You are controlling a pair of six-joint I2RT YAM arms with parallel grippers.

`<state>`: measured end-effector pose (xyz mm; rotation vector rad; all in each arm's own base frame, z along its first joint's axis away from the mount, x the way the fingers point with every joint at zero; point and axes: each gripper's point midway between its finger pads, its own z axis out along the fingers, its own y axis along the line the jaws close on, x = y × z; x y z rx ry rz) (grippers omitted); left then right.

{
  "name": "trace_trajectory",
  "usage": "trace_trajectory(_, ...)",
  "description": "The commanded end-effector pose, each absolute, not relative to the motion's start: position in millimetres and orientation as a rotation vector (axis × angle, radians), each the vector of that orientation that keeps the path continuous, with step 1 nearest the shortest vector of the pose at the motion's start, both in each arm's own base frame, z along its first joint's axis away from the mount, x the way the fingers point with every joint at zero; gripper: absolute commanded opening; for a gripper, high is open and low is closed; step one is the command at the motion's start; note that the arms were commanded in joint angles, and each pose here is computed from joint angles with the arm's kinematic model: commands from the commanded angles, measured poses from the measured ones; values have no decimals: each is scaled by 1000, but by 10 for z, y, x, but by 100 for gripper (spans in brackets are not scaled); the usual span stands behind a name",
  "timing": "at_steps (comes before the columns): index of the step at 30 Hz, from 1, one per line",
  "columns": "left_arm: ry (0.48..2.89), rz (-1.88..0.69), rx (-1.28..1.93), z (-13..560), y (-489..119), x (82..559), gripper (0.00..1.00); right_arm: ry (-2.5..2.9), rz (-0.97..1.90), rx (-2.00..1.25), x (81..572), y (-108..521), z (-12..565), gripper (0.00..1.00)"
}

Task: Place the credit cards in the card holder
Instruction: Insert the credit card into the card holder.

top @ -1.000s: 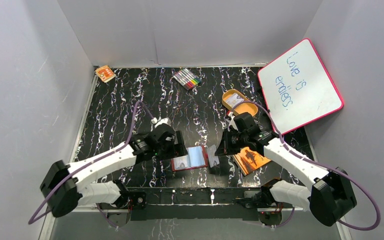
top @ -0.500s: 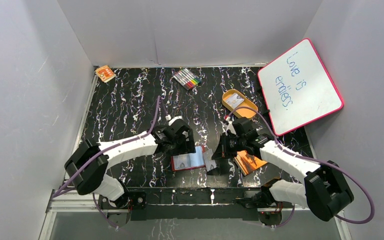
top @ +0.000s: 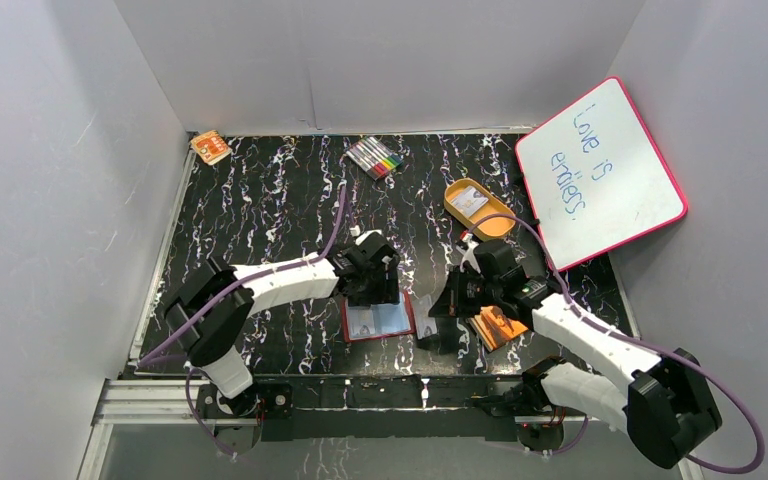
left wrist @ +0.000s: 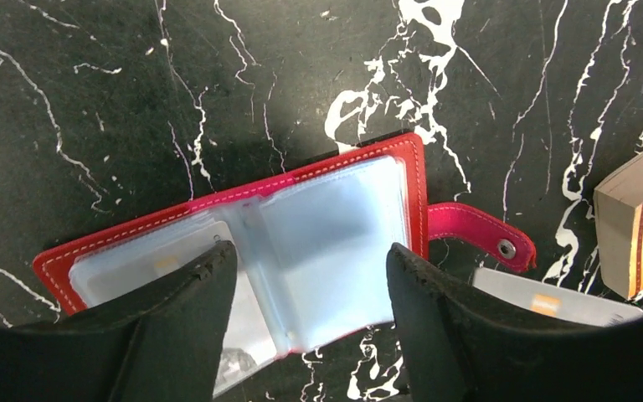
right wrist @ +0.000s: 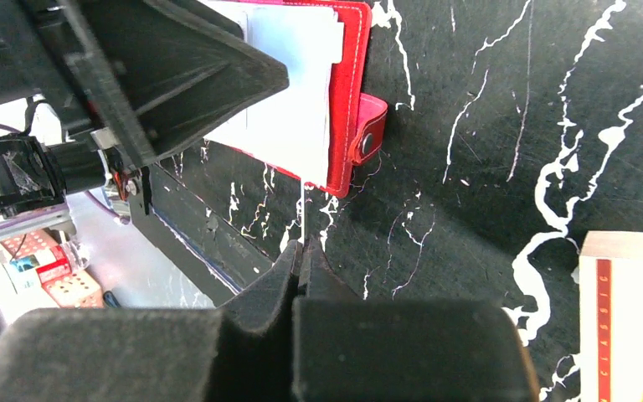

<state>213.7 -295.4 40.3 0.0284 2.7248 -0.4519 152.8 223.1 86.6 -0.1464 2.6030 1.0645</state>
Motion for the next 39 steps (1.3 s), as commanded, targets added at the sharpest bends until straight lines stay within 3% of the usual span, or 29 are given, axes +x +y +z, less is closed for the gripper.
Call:
trace_trajectory(1,2744,-436,80,352,-2977,2113,63,2561,1033,-131,1574,2189,969,0)
trace_trajectory(8,2780,-332,111,148,-2792,2030,51,2564,1025,-157,1542,2169,1002,0)
trace_trajectory(26,2834,-213,142,-112,-2509,1859,3,2588,1113,-343,1387,2424,959,0)
trace_trajectory(39,2837,-206,140,-118,-2457,1821,0,2518,1128,-366,1598,2586,1130,0)
